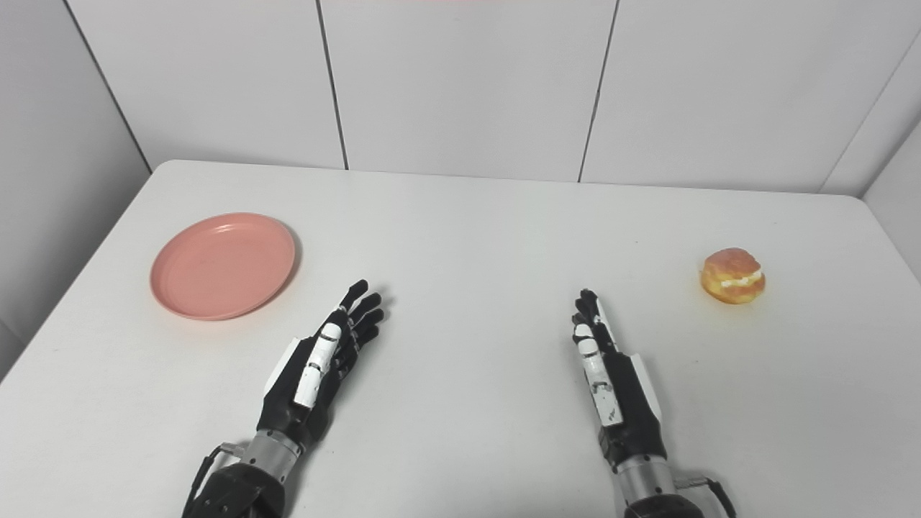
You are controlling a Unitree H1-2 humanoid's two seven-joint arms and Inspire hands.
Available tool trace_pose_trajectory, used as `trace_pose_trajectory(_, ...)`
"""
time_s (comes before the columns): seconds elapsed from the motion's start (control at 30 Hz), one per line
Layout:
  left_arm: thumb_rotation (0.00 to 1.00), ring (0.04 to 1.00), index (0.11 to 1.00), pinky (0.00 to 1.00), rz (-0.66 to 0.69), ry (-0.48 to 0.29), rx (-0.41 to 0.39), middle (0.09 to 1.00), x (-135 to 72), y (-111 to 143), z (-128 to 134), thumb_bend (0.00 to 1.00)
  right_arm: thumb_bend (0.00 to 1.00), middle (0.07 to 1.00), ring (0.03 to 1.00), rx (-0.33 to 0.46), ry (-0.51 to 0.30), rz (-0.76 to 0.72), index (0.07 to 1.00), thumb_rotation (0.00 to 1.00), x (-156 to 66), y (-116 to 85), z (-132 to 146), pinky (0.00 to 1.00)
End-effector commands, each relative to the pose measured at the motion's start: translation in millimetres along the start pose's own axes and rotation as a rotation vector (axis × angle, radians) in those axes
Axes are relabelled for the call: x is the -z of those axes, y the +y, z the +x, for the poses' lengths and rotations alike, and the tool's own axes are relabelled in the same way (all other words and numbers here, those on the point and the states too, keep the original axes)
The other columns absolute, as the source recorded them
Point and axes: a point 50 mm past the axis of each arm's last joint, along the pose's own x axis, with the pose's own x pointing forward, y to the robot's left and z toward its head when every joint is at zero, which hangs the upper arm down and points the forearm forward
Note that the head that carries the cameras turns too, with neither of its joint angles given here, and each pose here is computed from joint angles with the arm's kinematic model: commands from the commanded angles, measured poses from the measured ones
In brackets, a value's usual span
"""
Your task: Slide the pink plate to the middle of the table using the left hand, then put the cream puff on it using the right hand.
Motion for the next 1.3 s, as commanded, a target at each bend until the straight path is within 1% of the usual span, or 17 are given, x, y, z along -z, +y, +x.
trace_pose_trajectory(0.0, 1.00, 1.000, 1.000, 1.00, -0.001, 0.073, 0.000, 1.000, 10.8, 1.0, -6.5, 0.45, 0.22, 1.000, 1.000, -0.009, 0.022, 0.009, 1.000, 1.00, 2.7, 1.4, -1.3, 1.00)
trace_pose_trajectory(0.2, 1.00, 1.000, 1.000, 1.00, 0.003, 0.073, 0.002, 1.000, 10.5, 0.7, -6.6, 0.45, 0.22, 1.000, 1.000, -0.007, 0.027, 0.007, 1.000, 1.00, 2.0, 1.5, -1.7, 1.00)
trace_pose_trajectory(0.37, 1.00, 1.000, 1.000, 1.00, 0.004, 0.077, 0.000, 1.000, 10.1, 0.8, -7.3, 0.45, 0.24, 1.000, 1.000, -0.007, 0.029, 0.008, 1.000, 1.00, 1.7, 1.7, -2.1, 1.00)
trace_pose_trajectory(0.67, 1.00, 1.000, 1.000, 1.00, 0.006, 0.076, -0.001, 1.000, 10.5, 0.6, -6.7, 0.46, 0.23, 1.000, 1.000, -0.006, 0.029, 0.003, 1.000, 1.00, 0.6, 1.4, -2.6, 0.99)
trace_pose_trajectory(0.87, 1.00, 1.000, 1.000, 1.00, -0.001, 0.074, -0.003, 1.000, 11.2, 0.6, -6.2, 0.44, 0.22, 1.000, 1.000, -0.005, 0.030, 0.007, 1.000, 1.00, 1.3, 2.0, -1.7, 0.99)
trace_pose_trajectory(1.1, 1.00, 1.000, 1.000, 1.00, 0.008, 0.079, 0.000, 1.000, 13.0, -0.2, -6.7, 0.45, 0.21, 1.000, 1.000, -0.012, 0.033, 0.015, 1.000, 1.00, 5.3, 1.6, -2.5, 1.00)
trace_pose_trajectory(1.27, 1.00, 1.000, 1.000, 1.00, -0.005, 0.084, 0.004, 1.000, 20.0, -2.5, -3.9, 0.44, 0.20, 1.000, 0.996, -0.006, 0.030, 0.023, 1.000, 1.00, 11.8, 0.2, -1.9, 0.99)
